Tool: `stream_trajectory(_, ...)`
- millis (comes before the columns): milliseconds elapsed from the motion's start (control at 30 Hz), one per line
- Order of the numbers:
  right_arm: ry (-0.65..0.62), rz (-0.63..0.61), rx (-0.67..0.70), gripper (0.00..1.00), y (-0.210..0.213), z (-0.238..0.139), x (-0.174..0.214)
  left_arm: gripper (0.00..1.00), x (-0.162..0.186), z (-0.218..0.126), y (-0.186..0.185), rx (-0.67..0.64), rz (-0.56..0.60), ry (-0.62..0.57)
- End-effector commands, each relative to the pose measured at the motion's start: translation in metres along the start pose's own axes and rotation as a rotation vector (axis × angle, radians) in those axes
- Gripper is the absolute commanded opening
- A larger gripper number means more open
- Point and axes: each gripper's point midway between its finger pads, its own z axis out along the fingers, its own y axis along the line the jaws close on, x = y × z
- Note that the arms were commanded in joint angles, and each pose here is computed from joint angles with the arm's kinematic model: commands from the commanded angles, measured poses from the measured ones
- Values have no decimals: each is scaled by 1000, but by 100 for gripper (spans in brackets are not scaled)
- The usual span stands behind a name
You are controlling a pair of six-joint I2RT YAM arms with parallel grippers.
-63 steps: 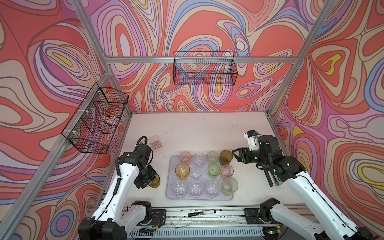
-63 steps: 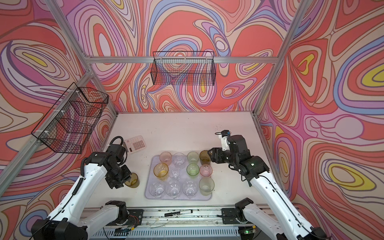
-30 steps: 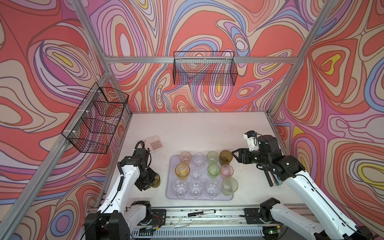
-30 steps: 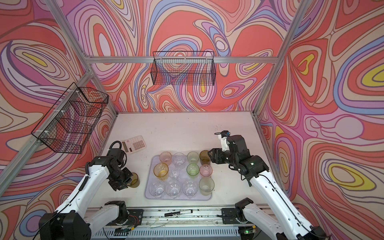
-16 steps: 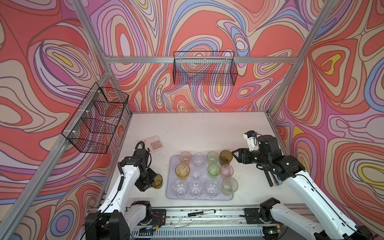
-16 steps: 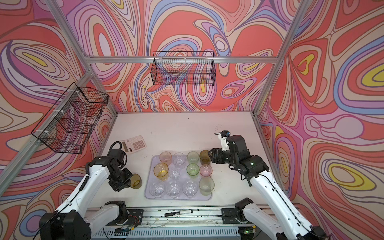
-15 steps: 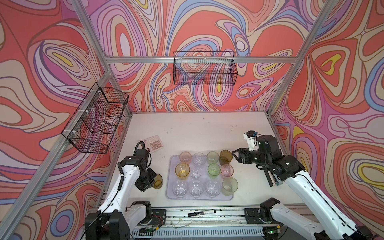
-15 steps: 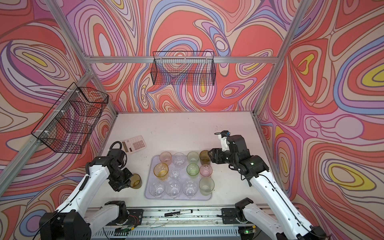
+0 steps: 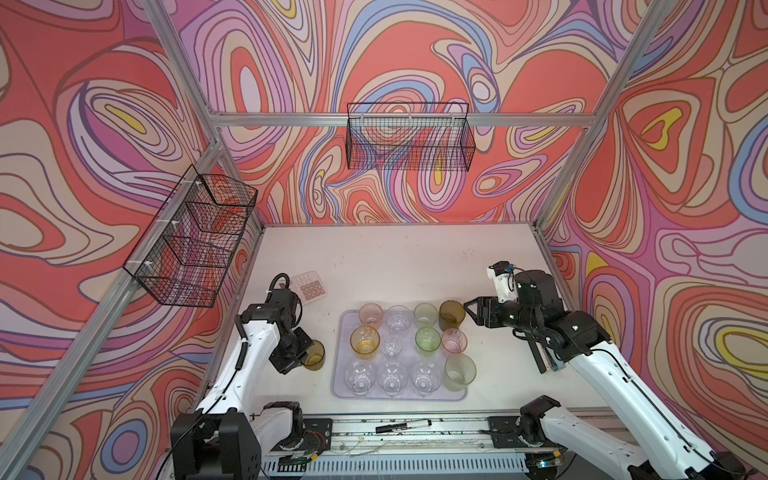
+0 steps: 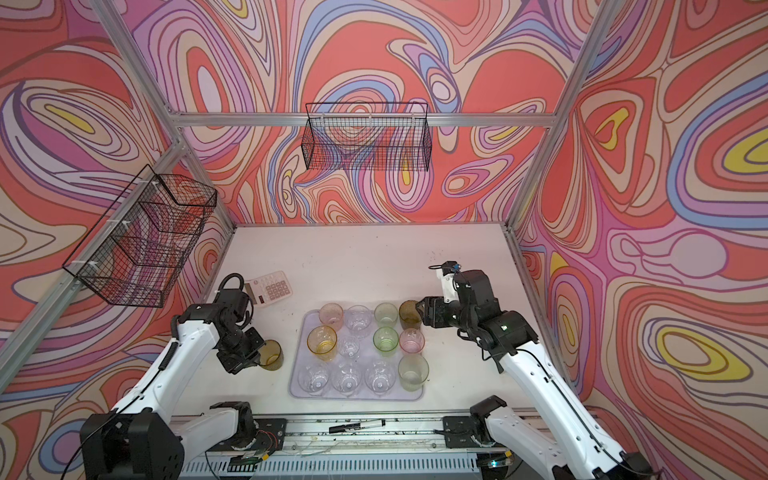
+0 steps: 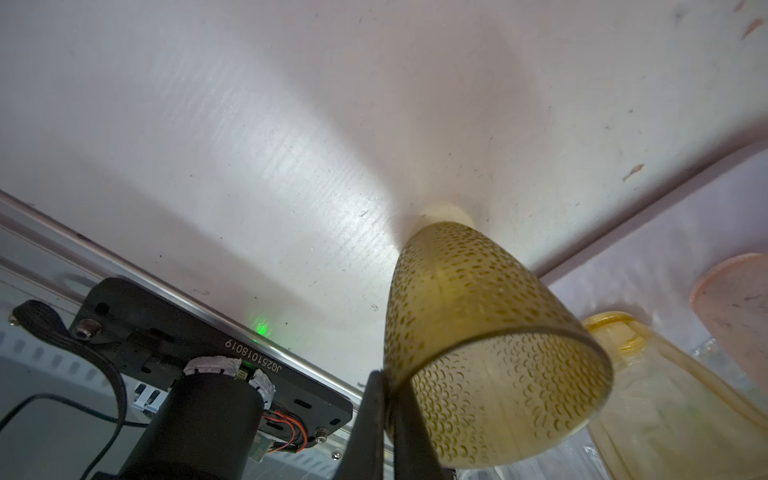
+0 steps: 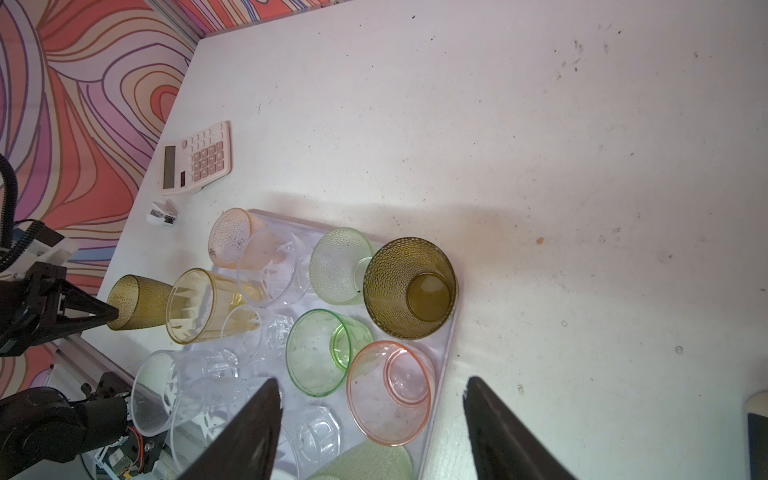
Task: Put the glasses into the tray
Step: 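Lift the olive glass and carry it toward the tray corner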
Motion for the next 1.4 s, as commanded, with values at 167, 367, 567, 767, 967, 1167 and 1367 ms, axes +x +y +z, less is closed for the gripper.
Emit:
stream_trajectory(167, -17, -4, 15, 72, -1, -6, -4, 0, -16, -22, -16, 27, 132, -31)
stream_trajectory(367, -19, -2, 14, 72, -1, -6, -5, 0, -23, -32, -34, 64, 221, -18)
stream_trajectory(567, -20, -4, 14, 72, -1, -6, -5, 0, -29, -35, -47, 81, 292, 5)
stream_trajectory(767, -20, -6, 12, 72, 0, -6, -6, 0, -30, -43, -72, 184, 396, 22)
stream_trajectory(967, -13, -12, 14, 72, 1, -8, -8, 0, -40, -46, -82, 175, 468, 24)
stream_trajectory(1167, -20, -11, 20, 72, 1, -11, -10, 0, -48, -45, -89, 153, 500, 25)
stream_trajectory(1367, -21, -12, 23, 72, 1, -13, -11, 0, -49, -42, -96, 82, 576, 43)
